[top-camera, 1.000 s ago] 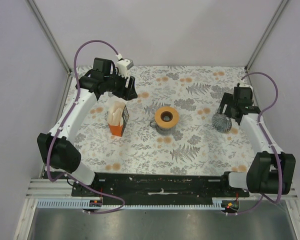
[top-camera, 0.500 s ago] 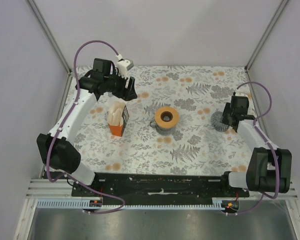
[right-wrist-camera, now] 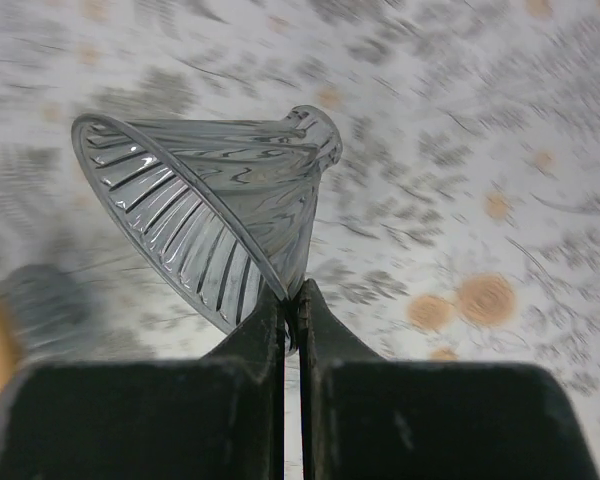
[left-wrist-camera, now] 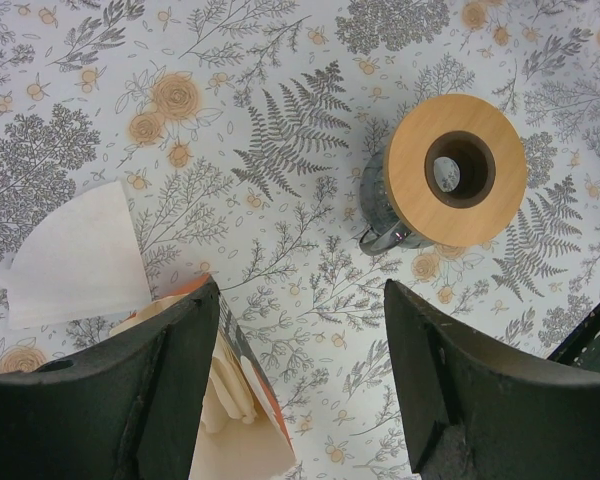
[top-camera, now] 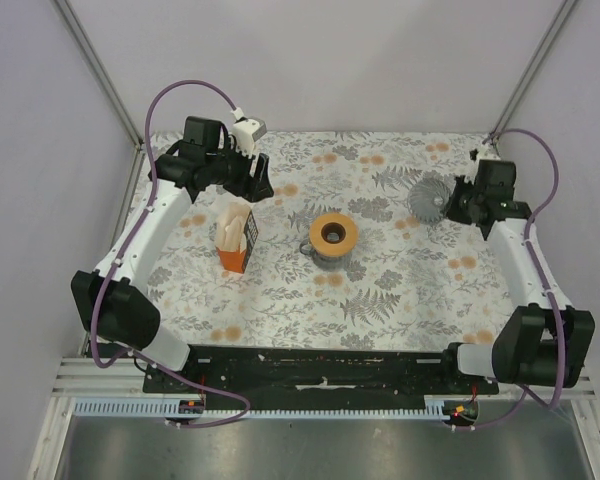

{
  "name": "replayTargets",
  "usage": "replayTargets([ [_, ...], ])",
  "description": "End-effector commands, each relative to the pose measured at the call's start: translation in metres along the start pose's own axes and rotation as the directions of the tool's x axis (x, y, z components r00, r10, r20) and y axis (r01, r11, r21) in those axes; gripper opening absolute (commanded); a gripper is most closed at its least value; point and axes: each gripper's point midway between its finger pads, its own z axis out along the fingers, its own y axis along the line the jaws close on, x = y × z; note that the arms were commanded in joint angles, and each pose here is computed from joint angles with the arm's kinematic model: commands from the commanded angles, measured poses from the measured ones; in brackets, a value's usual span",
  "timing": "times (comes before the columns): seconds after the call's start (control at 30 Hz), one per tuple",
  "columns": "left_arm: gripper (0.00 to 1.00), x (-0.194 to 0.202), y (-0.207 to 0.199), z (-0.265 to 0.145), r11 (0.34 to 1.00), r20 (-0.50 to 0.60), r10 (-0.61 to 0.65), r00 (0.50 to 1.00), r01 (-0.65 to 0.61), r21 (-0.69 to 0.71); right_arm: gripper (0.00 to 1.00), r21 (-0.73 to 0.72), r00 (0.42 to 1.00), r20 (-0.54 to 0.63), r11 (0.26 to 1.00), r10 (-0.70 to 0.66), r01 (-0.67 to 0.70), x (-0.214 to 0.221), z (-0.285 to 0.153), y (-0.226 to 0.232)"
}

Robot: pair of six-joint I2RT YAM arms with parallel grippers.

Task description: Place the coffee filter in the dripper

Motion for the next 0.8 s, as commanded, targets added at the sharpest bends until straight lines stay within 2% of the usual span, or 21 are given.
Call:
replayTargets([
  [0.0, 0.72, -0.018, -0.007, -0.01, 0.999, 0.062, 0.044, 0.997, -0.046, 0.022, 0.0, -0.454, 0.999, 0.035, 0.891, 0.019, -0.001, -0.057, -0.082, 0.092],
  [0.07, 0.72, -0.019, -0.008, -0.01, 0.999, 0.064, 0.045, 0.997, -0.046, 0.026, 0.0, -0.531, 1.0, -0.011, 0.848, -0.012, 0.004, -0.055, -0.104, 0.117],
  [0.17, 0.72, -0.017, -0.009, -0.009, 0.999, 0.058, 0.035, 0.998, -0.037, 0.035, 0.0, -0.597, 0.99, -0.054, 0.799, -0.129, 0.072, -0.041, -0.125, 0.152],
  [0.3, 0.72, -0.017, -0.015, -0.005, 0.998, 0.055, -0.014, 0.998, 0.01, 0.069, 0.0, -0.736, 0.952, -0.152, 0.674, -0.267, 0.072, -0.009, -0.139, 0.201],
  [0.53, 0.74, -0.011, -0.041, 0.007, 0.974, 0.056, -0.147, 0.987, 0.135, 0.184, 0.0, -0.774, 0.897, -0.255, 0.633, -0.363, 0.036, 0.024, -0.122, 0.233],
  [0.77, 0.76, 0.001, -0.071, 0.037, 0.952, -0.002, -0.182, 0.983, 0.177, 0.25, 0.0, -0.774, 0.874, -0.298, 0.633, -0.384, 0.014, 0.031, -0.101, 0.249],
])
